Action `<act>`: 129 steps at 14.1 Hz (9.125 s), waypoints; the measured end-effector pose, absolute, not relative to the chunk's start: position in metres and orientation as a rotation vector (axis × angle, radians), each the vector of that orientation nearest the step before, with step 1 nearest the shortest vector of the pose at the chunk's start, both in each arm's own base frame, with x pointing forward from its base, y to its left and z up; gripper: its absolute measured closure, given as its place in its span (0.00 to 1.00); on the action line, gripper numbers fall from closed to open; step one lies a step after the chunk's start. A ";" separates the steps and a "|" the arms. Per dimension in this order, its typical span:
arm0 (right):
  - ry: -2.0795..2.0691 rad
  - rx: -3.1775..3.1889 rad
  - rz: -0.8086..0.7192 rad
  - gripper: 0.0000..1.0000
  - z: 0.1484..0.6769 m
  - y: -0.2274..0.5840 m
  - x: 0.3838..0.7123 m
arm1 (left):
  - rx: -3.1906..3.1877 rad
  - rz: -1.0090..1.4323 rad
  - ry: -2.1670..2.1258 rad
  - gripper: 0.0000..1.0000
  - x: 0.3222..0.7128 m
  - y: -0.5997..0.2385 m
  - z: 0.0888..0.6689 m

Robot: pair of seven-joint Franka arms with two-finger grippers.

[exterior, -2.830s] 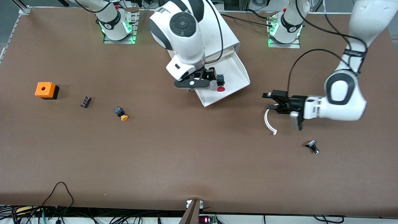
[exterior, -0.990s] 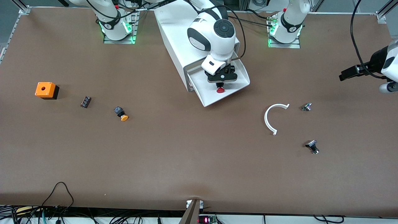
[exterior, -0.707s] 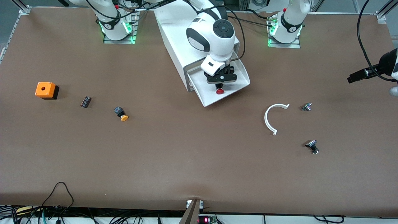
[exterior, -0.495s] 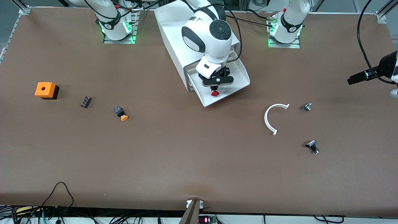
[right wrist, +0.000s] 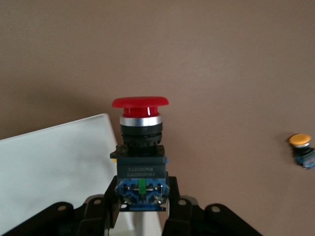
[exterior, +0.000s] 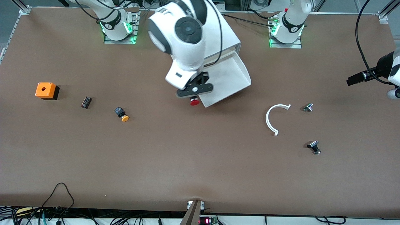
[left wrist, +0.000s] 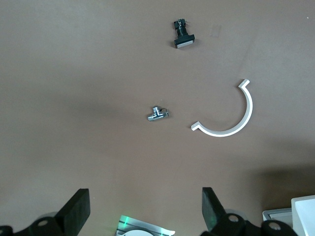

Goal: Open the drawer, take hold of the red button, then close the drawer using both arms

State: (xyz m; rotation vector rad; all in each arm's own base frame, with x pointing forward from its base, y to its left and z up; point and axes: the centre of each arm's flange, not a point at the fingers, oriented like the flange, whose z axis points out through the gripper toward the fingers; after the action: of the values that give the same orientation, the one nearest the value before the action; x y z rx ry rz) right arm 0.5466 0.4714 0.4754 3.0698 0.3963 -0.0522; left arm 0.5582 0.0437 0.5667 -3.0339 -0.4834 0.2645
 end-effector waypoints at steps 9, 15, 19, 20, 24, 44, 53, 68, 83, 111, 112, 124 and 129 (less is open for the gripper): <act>0.753 3.003 -0.144 0.59 0.500 0.295 0.637 | -3.008 0.262 -0.610 0.00 0.562 0.038 0.562; 0.939 2.972 -0.119 0.59 0.459 0.173 0.676 | -2.992 0.240 -0.693 0.00 0.571 0.014 0.553; 1.018 2.941 -0.040 0.59 0.414 0.125 0.657 | -3.002 0.236 -0.745 0.00 0.579 0.004 0.542; 1.027 2.931 -0.025 0.59 0.401 0.113 0.651 | -3.006 0.235 -0.751 0.00 0.583 0.002 0.537; 1.019 2.939 0.035 0.59 0.348 0.070 0.632 | -3.012 0.231 -0.825 0.00 0.596 -0.024 0.510; 0.980 3.043 0.024 0.59 0.196 0.015 0.611 | -3.045 0.212 -1.021 0.00 0.594 -0.230 0.353; 0.968 3.038 0.036 0.27 0.183 0.011 0.613 | -3.085 0.209 -1.016 0.00 0.566 -0.298 0.300; 0.936 3.125 -0.151 0.00 0.385 0.015 0.648 | -3.035 0.320 -1.042 0.00 0.485 -0.392 0.283; 0.663 3.043 -0.272 0.00 0.552 -0.034 0.566 | -3.001 0.418 -1.051 0.00 0.406 -0.458 0.289; 0.040 3.082 -0.174 0.00 0.572 -0.042 0.565 | -3.039 0.194 -0.777 0.00 0.559 -0.050 0.531; 0.039 3.082 -0.149 0.00 0.575 -0.042 0.567 | -3.054 0.187 -0.738 0.00 0.559 -0.040 0.542; 0.004 3.078 0.015 0.00 0.587 -0.056 0.578 | -3.146 0.196 -0.311 0.00 0.558 -0.007 0.560; 0.004 3.077 0.016 0.00 0.587 -0.056 0.578 | -3.157 0.192 -0.223 0.00 0.558 -0.006 0.563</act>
State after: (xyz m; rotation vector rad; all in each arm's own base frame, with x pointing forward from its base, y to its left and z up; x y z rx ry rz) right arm 0.5777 -0.0556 0.5869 3.0775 0.0044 0.0157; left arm 0.5582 -0.0062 0.5633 -3.1570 -0.2228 0.1920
